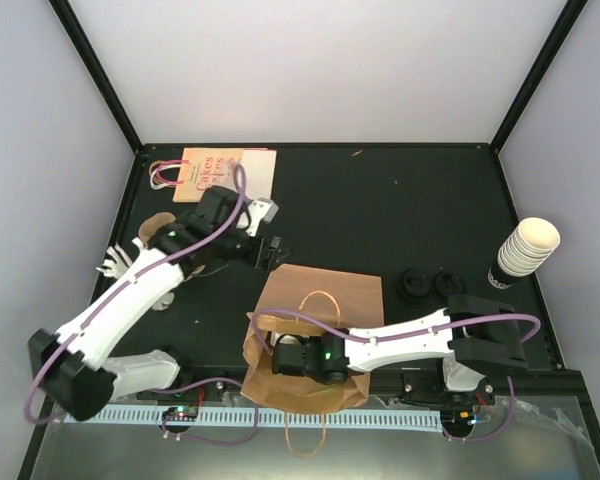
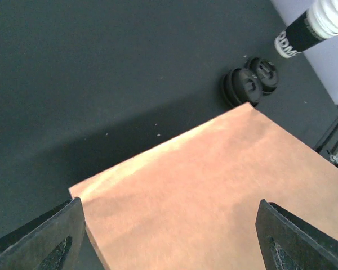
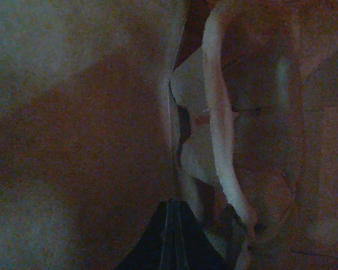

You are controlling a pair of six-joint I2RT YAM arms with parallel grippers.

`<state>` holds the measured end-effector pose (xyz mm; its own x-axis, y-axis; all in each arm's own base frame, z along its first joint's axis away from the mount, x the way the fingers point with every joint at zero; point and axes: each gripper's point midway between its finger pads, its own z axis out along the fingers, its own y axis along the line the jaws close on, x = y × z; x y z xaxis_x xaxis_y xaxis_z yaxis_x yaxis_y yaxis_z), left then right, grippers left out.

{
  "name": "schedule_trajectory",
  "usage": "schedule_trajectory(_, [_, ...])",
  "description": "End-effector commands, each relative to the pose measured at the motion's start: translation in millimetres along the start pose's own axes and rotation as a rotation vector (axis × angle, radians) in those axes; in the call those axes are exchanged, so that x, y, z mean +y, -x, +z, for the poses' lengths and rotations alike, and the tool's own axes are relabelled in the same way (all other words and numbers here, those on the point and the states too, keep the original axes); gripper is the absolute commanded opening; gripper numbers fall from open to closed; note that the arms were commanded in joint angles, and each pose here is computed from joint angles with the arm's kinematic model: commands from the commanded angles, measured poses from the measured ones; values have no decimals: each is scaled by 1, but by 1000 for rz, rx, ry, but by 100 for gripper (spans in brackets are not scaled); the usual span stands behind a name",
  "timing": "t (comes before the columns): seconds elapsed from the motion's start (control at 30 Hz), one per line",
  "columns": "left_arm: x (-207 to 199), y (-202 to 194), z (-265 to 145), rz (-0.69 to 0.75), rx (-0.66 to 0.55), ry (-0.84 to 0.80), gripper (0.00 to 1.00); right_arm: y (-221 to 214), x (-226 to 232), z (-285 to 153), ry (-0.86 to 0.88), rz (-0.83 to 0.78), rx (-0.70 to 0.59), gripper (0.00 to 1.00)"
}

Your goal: Pack the takeout coffee

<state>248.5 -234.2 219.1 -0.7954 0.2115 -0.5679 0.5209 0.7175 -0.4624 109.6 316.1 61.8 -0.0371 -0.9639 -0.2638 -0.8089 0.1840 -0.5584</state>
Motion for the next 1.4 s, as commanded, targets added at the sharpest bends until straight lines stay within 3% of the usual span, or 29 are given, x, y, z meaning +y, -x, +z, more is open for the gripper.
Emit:
schedule_trajectory(0.0, [-17,-13,-50,105,-35,14,85,-1,-5,-6,10,2,-27,1])
schedule_trajectory(0.13, [-45,-29,-82,220,-88,-100,82,-2,-2,-11,47,-32,-47,1])
schedule_trajectory(0.23, [-76,-29,-108,299,-191,-240,79,-2,-1,-14,59,-45,-56,1])
schedule_trajectory(0.4, [-124,-23,-140,396,-257,-457,68,-1,-2,-16,61,-53,-55,1])
schedule_trajectory(0.57, [-143,-31,-135,502,-186,-514,55,-2,-2,-16,67,-48,-54,1])
schedule_trajectory(0.67, [-156,-42,-130,601,-170,-561,55,-1,-2,-17,71,-45,-55,1])
schedule_trajectory(0.83, [-157,-40,-118,686,-167,-492,51,0,-1,-18,80,-40,-60,1])
schedule_trajectory(1.13, [-179,-71,-114,841,-97,-654,53,-1,2,-16,87,-50,-56,1])
schedule_trajectory(1.37, [-191,-76,-103,867,-58,-702,51,0,2,-16,91,-46,-56,1])
